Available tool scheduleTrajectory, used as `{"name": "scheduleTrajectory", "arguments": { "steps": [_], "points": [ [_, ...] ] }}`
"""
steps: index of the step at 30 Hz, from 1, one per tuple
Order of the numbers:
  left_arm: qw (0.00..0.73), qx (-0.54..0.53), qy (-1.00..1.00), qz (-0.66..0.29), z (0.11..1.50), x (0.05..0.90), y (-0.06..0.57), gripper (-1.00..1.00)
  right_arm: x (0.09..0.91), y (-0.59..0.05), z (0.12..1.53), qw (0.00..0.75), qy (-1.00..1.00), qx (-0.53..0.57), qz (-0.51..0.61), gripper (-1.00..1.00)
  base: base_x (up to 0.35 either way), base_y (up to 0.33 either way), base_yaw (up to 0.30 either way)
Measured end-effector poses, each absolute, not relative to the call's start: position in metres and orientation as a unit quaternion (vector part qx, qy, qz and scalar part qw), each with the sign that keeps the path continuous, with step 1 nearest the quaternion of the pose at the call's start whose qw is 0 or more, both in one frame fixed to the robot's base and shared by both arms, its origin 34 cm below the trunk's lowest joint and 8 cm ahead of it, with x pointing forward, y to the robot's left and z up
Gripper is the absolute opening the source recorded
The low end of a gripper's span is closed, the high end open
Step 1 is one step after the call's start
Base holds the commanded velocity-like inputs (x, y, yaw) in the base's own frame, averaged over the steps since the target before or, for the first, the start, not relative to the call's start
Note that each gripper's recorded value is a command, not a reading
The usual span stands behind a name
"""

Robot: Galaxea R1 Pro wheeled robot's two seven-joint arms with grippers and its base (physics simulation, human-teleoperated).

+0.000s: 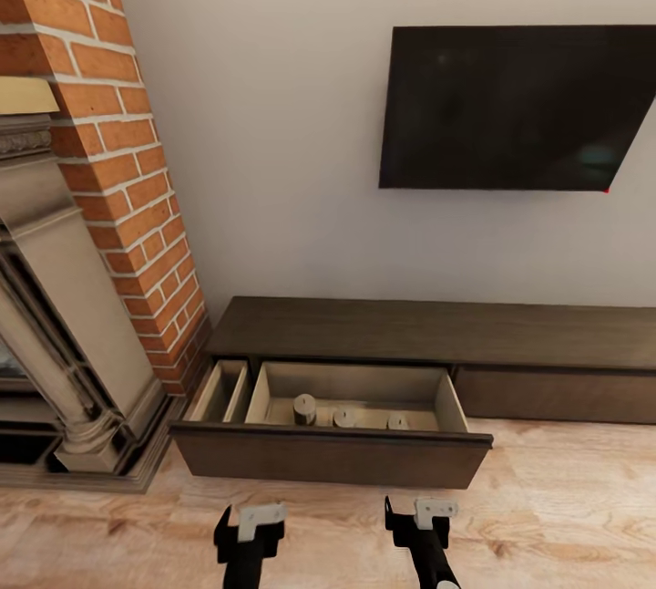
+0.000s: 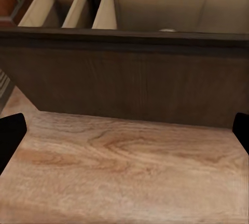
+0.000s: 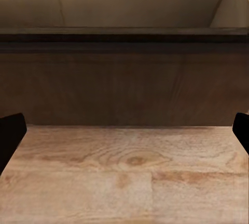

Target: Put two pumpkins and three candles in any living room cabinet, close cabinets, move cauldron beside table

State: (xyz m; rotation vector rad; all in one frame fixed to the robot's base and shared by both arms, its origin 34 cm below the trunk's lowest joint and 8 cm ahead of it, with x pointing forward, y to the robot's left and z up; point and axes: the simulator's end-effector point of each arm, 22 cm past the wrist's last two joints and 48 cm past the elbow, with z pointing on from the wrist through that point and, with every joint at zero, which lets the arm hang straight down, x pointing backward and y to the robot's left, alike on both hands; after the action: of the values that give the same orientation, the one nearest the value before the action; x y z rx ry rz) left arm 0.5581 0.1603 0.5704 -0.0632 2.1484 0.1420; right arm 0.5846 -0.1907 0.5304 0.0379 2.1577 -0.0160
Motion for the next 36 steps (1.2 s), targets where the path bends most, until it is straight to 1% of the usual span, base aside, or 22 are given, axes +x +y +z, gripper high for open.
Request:
{"name": "scheduleTrajectory", "arguments": {
  "steps": [13, 19, 27, 36],
  "points": [
    [0.46, -0.021, 0.885, 0.068, 0.558, 0.548, 0.166, 1.0, 0.585, -0.192, 0.53, 0.472, 0.881, 0.015, -0.007, 1.0, 0.146, 0.0, 0.0],
    [0.467, -0.029, 0.881, 0.066, 0.56, 0.55, 0.167, 1.0, 0.585, -0.192, 0.53, 0.472, 0.881, 0.015, -0.007, 1.0, 0.021, 0.0, 0.0],
    [0.463, -0.067, 0.881, 0.075, 0.56, 0.553, 0.185, 1.0, 0.584, -0.193, 0.53, 0.471, 0.882, 0.021, -0.008, 1.0, 0.001, 0.0, 0.0],
    [0.467, -0.07, 0.878, 0.075, 0.557, 0.553, 0.187, 1.0, 0.585, -0.195, 0.527, 0.473, 0.881, 0.023, -0.009, 1.0, 0.0, 0.0, 0.0]
  ]
}}
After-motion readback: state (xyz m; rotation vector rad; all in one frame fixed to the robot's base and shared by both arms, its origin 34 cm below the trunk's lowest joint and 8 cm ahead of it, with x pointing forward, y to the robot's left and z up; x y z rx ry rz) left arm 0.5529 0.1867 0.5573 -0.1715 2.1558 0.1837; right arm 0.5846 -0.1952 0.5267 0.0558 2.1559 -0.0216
